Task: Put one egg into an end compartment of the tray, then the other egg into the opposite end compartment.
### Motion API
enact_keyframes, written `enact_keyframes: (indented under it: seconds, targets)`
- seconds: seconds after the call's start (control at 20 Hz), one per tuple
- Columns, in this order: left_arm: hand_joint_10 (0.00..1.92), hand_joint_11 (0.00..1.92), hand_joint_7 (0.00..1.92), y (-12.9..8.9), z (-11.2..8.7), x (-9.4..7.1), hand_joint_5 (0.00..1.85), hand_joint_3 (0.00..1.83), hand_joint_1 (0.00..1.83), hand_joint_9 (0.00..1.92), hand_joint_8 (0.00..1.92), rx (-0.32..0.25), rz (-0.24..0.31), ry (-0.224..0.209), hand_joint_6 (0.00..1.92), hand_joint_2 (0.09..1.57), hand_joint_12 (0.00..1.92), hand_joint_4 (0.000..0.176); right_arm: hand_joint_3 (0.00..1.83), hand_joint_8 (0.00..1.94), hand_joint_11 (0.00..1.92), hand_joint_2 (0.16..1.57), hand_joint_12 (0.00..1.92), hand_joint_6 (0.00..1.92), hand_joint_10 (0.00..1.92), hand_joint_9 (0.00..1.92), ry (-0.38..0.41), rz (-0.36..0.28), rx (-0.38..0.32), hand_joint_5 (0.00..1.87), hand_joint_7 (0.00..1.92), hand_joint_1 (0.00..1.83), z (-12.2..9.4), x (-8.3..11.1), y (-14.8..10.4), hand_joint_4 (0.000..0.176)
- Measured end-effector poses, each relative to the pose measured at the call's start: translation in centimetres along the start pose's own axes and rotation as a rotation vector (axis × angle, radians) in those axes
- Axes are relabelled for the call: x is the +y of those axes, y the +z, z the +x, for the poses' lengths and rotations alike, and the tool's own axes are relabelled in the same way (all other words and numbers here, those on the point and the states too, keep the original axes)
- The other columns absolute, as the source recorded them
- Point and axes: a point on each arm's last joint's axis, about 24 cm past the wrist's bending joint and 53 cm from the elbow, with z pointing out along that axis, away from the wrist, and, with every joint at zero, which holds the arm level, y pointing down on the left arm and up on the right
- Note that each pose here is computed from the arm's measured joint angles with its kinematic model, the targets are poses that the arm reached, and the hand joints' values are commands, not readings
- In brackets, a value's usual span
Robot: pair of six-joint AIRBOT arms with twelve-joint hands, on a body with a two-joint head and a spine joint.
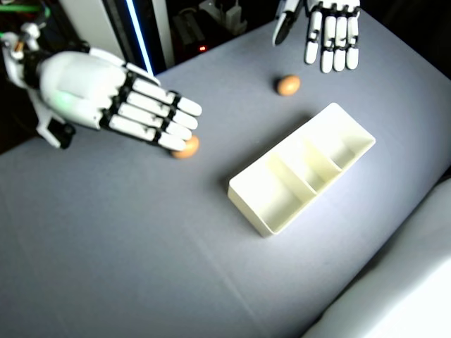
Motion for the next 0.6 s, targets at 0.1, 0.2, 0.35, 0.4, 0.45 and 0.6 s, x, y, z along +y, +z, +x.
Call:
enact_keyframes:
  seconds: [0.1,0.2,0.35,0.4,0.45,0.6]
  targets:
    - [0.00,0.00,0.00,0.1,0.1,0.1,0.00,0.04,0.43,0.00,0.00,-0.004,-0.003,-0.015,0.00,1.15,0.00,0.130,0.06,0.00,0.00,1.18,0.00,0.00,0.00,0.00,0.001,0.002,-0.001,0.00,0.00,0.49,0.0,0.0,0.0,0.000]
    - [0.00,0.00,0.00,0.1,0.6,0.2,0.00,0.04,0.42,0.00,0.00,0.016,-0.009,-0.024,0.00,1.17,0.00,0.111,0.05,0.00,0.00,1.20,0.00,0.00,0.00,0.00,0.002,0.001,0.001,0.00,0.00,0.44,0.1,0.0,0.0,0.000]
    - [0.00,0.00,0.00,0.1,1.6,0.7,0.00,0.03,0.51,0.00,0.00,0.062,-0.023,-0.032,0.00,1.17,0.00,0.104,0.06,0.00,0.00,1.22,0.00,0.00,0.00,0.00,0.009,0.005,-0.001,0.00,0.00,0.44,0.2,-0.2,0.1,0.000]
    - [0.00,0.00,0.00,0.1,2.0,0.9,0.00,0.03,0.58,0.00,0.00,0.074,-0.030,-0.040,0.00,1.17,0.00,0.098,0.06,0.00,0.00,1.23,0.00,0.00,0.00,0.00,0.009,0.004,0.000,0.00,0.00,0.43,0.2,-0.2,0.1,0.000]
    - [0.00,0.00,0.00,0.2,2.8,1.2,0.00,0.02,0.60,0.00,0.00,0.102,-0.037,-0.041,0.00,1.18,0.00,0.101,0.06,0.00,0.00,1.24,0.00,0.00,0.00,0.00,0.011,0.004,0.000,0.00,0.00,0.43,0.2,-0.2,0.1,0.000]
    - [0.01,0.00,0.01,0.0,4.7,2.0,0.00,0.02,0.58,0.01,0.00,0.157,-0.066,-0.070,0.00,1.20,0.00,0.113,0.05,0.00,0.00,1.25,0.00,0.00,0.00,0.00,0.015,0.006,-0.001,0.00,0.00,0.40,0.2,-0.4,0.1,0.000]
